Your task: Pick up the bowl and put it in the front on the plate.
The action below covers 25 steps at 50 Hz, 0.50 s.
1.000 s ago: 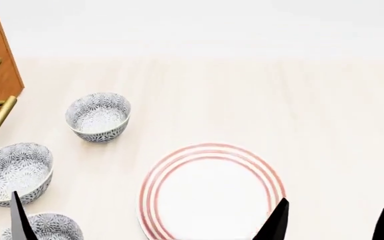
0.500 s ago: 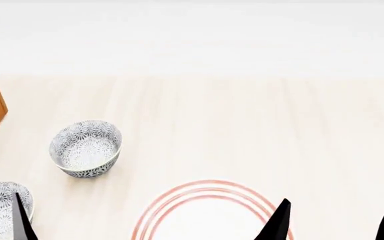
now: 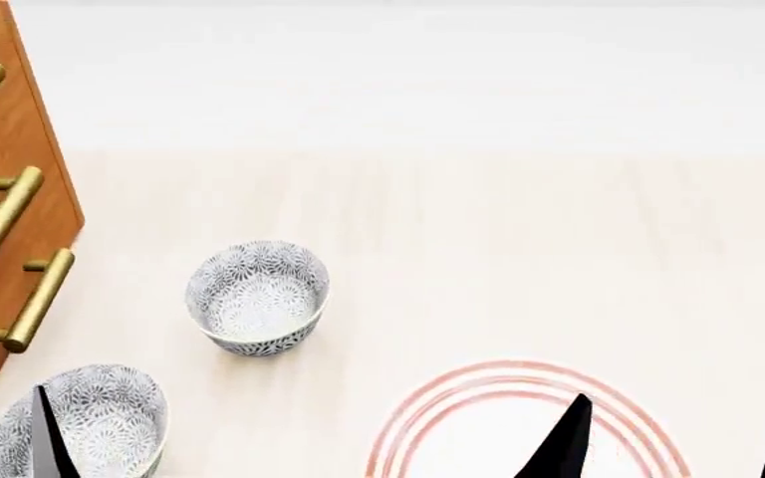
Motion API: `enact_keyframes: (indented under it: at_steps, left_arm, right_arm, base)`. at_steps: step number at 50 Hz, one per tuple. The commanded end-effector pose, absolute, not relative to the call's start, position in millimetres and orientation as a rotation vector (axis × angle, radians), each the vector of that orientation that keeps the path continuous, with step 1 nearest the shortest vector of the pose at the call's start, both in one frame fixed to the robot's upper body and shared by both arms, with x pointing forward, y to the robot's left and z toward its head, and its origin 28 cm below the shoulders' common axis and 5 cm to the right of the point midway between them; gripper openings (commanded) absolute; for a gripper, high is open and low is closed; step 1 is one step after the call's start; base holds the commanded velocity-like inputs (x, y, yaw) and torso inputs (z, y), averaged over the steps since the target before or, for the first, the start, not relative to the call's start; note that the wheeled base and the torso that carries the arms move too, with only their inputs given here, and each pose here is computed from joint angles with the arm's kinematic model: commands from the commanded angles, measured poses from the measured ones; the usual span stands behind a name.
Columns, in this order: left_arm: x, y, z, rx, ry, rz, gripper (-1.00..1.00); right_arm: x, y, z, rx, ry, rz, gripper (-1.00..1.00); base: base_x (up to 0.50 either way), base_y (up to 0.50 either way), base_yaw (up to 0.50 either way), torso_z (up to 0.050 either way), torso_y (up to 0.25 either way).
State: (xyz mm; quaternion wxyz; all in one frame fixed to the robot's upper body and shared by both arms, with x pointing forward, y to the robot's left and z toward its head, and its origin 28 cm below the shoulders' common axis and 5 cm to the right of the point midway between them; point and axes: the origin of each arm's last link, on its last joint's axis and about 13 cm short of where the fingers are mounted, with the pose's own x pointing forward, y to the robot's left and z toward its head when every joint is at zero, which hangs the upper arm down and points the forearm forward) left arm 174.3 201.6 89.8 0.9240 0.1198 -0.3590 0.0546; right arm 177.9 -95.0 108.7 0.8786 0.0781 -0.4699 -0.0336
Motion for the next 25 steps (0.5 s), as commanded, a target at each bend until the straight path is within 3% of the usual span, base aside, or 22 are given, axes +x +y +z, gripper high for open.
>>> enact_keyframes:
  at_steps: [1,16,25]
  left_arm:
    - [174.5,201.4,90.0,0.245,-0.732,0.110,1.00]
    - [175.4,201.2,88.1,0.242,-0.724,0.106,1.00]
    - [175.2,199.8,88.0,0.260,-0.721,0.103,1.00]
  right_arm:
    - [177.9,-94.5,107.9,0.159,-0.970,-0.071,1.00]
    - [178.8,-94.1,105.7,0.138,-0.961,-0.073,1.00]
    - [179.8,-94.5,104.9,0.140,-0.945,-0.083,1.00]
  base:
    - [0.00,0.50,0.00,0.000,0.000]
    - [0.00,0.50,0.00,0.000,0.000]
    - [0.00,0.00,0.00,0.000,0.000]
